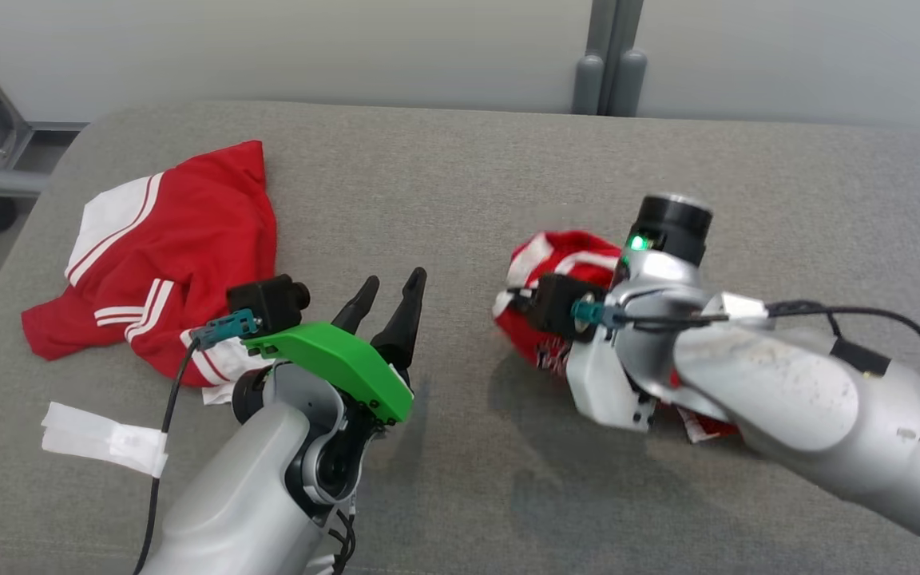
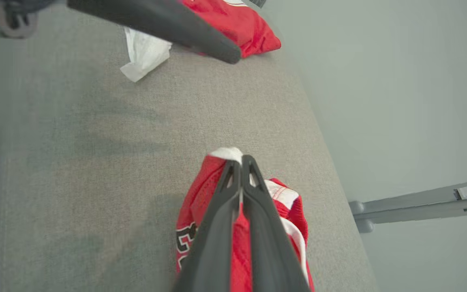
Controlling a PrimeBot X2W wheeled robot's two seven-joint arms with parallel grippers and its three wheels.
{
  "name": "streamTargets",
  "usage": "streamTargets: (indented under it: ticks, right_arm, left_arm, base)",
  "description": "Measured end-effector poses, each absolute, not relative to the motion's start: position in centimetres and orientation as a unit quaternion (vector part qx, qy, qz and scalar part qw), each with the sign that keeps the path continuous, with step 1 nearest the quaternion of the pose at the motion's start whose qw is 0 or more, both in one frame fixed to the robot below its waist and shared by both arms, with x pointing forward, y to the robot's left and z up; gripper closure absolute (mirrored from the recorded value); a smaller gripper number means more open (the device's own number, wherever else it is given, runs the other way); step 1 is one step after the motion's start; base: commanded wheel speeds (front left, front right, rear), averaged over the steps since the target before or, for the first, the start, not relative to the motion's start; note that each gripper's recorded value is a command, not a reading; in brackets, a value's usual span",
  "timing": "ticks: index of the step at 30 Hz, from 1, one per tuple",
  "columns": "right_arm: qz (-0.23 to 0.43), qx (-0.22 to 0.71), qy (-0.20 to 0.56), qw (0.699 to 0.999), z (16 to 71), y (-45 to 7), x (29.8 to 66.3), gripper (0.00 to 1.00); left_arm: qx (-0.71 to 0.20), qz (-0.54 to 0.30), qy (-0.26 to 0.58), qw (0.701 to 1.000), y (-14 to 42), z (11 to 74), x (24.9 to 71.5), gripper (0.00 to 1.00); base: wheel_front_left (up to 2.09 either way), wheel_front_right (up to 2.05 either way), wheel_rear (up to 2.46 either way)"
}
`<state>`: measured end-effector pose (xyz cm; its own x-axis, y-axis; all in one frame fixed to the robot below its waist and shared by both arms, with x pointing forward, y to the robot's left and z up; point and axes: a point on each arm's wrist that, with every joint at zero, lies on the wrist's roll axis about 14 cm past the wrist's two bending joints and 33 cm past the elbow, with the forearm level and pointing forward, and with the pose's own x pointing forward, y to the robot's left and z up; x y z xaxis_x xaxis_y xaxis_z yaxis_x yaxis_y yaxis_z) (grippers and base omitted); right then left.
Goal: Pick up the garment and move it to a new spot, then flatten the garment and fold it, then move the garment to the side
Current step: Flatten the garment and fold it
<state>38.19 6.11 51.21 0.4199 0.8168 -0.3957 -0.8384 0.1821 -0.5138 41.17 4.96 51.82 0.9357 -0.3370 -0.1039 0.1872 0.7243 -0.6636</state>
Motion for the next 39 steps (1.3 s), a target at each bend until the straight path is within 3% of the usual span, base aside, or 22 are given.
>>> streamTargets:
  ticks: [4,7,14,20,24,28,33,39]
  right_arm:
    - [0.59,-0.353,0.046,0.725,48.6,7.4,34.4,1.0]
    - [0.609,-0.349,0.048,0.711,48.4,7.8,33.2,1.0]
    - [0.571,-0.302,0.093,0.758,49.9,4.7,34.7,1.0]
    - [0.54,-0.232,0.24,0.773,44.6,-0.7,31.3,1.0]
    - [0.483,-0.243,0.307,0.783,42.0,-6.6,30.9,1.0]
    - [0.409,-0.25,0.324,0.815,42.1,-11.4,32.5,1.0]
    - [0.36,-0.217,0.335,0.844,42.2,-13.9,32.5,1.0]
    - [0.303,-0.17,0.417,0.84,38.4,-17.9,29.0,1.0]
  left_arm:
    - [-0.342,-0.12,0.1,0.927,7.0,51.9,41.0,0.0]
    - [-0.335,-0.093,0.096,0.933,9.3,51.4,41.1,0.0]
    - [-0.327,-0.098,0.092,0.935,9.7,51.7,41.6,0.0]
    - [-0.324,-0.132,0.103,0.931,7.5,51.8,41.8,0.0]
    - [-0.315,-0.164,0.112,0.928,5.6,51.9,42.0,0.0]
    - [-0.306,-0.192,0.128,0.924,3.6,51.6,42.3,0.0]
    - [-0.293,-0.239,0.142,0.915,0.3,51.5,42.1,0.0]
    - [-0.265,-0.305,0.167,0.899,-3.9,51.3,41.7,0.0]
  base:
    - [0.0,0.0,0.0]
    - [0.0,0.0,0.0]
    - [0.0,0.0,0.0]
    - [0.0,0.0,0.0]
    - [0.0,0.0,0.0]
    - [0.0,0.0,0.0]
    - [0.0,0.0,0.0]
    - [0.0,0.0,0.0]
